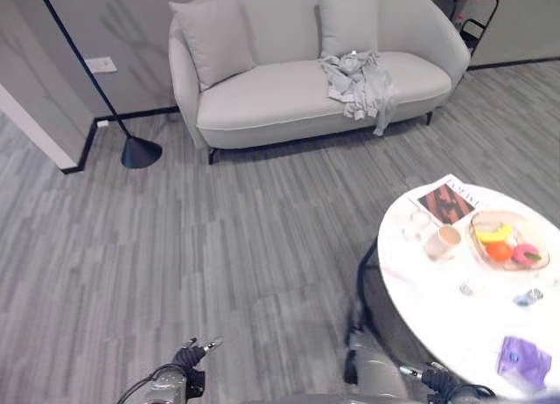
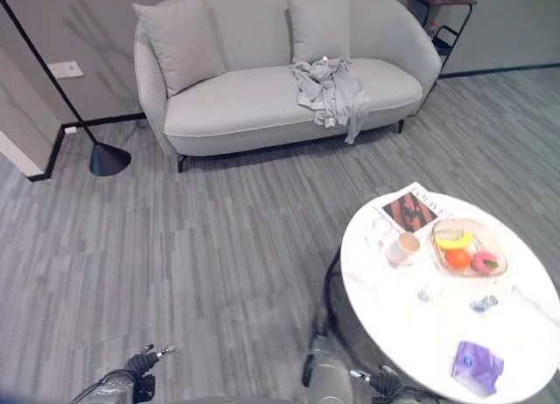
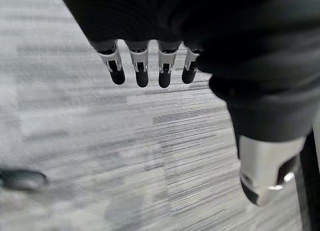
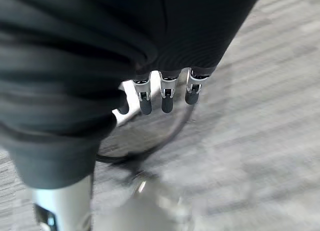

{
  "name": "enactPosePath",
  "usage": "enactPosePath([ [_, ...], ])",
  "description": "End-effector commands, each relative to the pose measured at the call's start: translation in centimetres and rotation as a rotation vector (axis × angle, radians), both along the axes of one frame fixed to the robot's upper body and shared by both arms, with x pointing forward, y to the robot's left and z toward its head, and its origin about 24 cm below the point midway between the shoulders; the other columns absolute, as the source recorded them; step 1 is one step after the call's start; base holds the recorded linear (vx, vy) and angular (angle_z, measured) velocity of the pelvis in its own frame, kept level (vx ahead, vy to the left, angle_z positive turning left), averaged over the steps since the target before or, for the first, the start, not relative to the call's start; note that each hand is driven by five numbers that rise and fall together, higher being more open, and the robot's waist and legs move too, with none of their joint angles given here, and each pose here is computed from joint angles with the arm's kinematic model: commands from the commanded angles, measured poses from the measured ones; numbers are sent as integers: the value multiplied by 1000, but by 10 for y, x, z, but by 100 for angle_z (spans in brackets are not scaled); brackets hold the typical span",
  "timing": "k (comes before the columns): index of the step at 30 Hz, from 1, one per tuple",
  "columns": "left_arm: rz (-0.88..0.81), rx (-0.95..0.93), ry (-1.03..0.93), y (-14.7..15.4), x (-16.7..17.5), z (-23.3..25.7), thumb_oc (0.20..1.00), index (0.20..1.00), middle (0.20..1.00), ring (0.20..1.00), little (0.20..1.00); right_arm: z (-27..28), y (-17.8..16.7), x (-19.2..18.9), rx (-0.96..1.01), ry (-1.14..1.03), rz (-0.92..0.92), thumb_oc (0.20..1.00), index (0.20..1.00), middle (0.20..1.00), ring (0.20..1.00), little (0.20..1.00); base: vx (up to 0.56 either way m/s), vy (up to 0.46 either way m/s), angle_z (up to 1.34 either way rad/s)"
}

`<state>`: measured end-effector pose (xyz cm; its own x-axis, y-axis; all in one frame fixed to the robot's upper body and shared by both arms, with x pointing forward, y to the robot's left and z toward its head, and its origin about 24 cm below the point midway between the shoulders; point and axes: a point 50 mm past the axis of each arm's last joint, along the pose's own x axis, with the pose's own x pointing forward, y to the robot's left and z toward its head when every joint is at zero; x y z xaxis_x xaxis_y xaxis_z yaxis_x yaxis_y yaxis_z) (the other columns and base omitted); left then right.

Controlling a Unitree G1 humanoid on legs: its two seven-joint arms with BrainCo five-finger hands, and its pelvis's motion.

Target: Hang the clothes on the sofa on the clothes rack.

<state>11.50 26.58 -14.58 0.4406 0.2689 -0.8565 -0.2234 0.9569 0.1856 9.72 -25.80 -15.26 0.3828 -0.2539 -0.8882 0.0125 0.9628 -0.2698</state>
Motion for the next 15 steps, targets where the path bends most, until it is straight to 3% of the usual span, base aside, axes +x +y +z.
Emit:
enactPosePath([
  [1, -42, 1, -51, -7, 7, 2, 1000, 1000, 1000, 1000, 1000, 7, -20, 1, -63, -4, 25, 1000, 1000, 1000, 1000, 1000, 667, -403, 113],
  [10, -122, -12, -44, -17, 13, 1, 1000, 1000, 1000, 1000, 1000, 13, -40, -12, -98, -26, -77, 1000, 1000, 1000, 1000, 1000, 354, -304, 63],
  [15, -125, -30, -76, -22, 22, 4, 1000, 1000, 1000, 1000, 1000, 19, -45, 3, -109, -74, -89, 1000, 1000, 1000, 1000, 1000, 324, -141, -44],
])
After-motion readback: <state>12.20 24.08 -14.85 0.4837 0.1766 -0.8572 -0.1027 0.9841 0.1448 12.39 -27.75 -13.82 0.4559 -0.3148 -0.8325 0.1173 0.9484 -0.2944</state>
